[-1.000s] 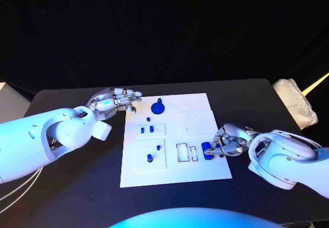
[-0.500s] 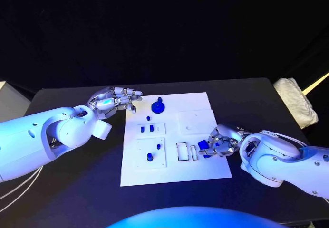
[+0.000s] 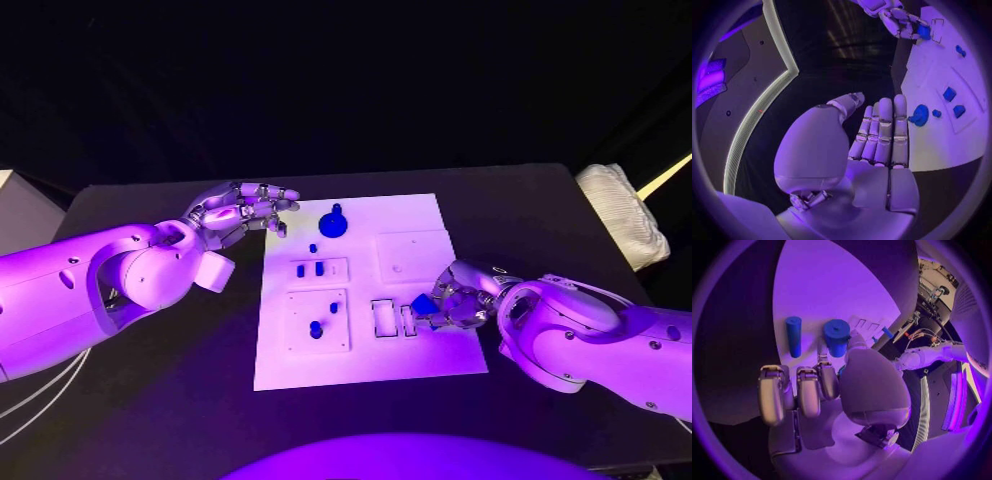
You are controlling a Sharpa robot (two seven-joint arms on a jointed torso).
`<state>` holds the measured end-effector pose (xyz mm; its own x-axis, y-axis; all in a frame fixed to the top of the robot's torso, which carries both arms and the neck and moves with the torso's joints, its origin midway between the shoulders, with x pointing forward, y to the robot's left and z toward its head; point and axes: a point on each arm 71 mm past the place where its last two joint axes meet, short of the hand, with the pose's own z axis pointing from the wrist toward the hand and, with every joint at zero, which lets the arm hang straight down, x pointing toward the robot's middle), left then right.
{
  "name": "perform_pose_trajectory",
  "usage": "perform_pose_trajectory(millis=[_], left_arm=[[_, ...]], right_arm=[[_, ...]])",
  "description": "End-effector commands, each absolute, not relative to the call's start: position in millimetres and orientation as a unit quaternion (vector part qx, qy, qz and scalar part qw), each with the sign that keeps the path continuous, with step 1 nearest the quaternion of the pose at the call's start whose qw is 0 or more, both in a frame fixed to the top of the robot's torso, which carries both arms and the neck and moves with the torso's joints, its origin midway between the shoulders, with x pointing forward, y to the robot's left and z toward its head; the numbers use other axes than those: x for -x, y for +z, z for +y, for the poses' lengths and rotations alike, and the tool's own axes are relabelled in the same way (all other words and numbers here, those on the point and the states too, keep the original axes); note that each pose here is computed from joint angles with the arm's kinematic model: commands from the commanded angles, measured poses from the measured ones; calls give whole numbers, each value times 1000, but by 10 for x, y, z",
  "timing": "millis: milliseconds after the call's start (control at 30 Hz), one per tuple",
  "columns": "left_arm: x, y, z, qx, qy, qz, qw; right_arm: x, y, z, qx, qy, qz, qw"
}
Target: Assemble the parts on the task board
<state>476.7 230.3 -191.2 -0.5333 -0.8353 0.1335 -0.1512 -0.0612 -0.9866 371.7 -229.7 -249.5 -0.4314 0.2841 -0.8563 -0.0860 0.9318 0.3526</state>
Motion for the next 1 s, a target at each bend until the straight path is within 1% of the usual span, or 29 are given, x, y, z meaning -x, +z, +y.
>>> perform_pose_trajectory(millis=[33, 200, 400, 433, 500, 600, 800, 1000], left_arm=[[-4756, -1906, 2277, 388, -619, 627, 271], [-4760, -1908, 2279, 388, -618, 627, 271], [-4765, -1911, 2273, 388, -618, 628, 271], [-4766, -1912, 2271, 388, -618, 628, 270], [-4768, -1913, 2265, 388, -618, 628, 269], [-4768, -1913, 2258, 387, -619, 628, 268], [-4767, -1914, 2252, 387, -619, 629, 267], [-4766, -1914, 2249, 387, -619, 629, 267]], right_arm=[[-3658, -2578, -2329, -104, 177, 833, 513], [-3644, -2492, -2319, -143, 202, 819, 517], [-3676, -2302, -2282, -168, 227, 807, 519], [-3679, -2279, -2272, -169, 229, 807, 517], [-3673, -2244, -2233, -175, 237, 816, 498], [-3663, -2242, -2167, -181, 246, 827, 472], [-3657, -2302, -2037, -172, 251, 845, 439], [-3662, -2371, -1917, -147, 244, 857, 430]])
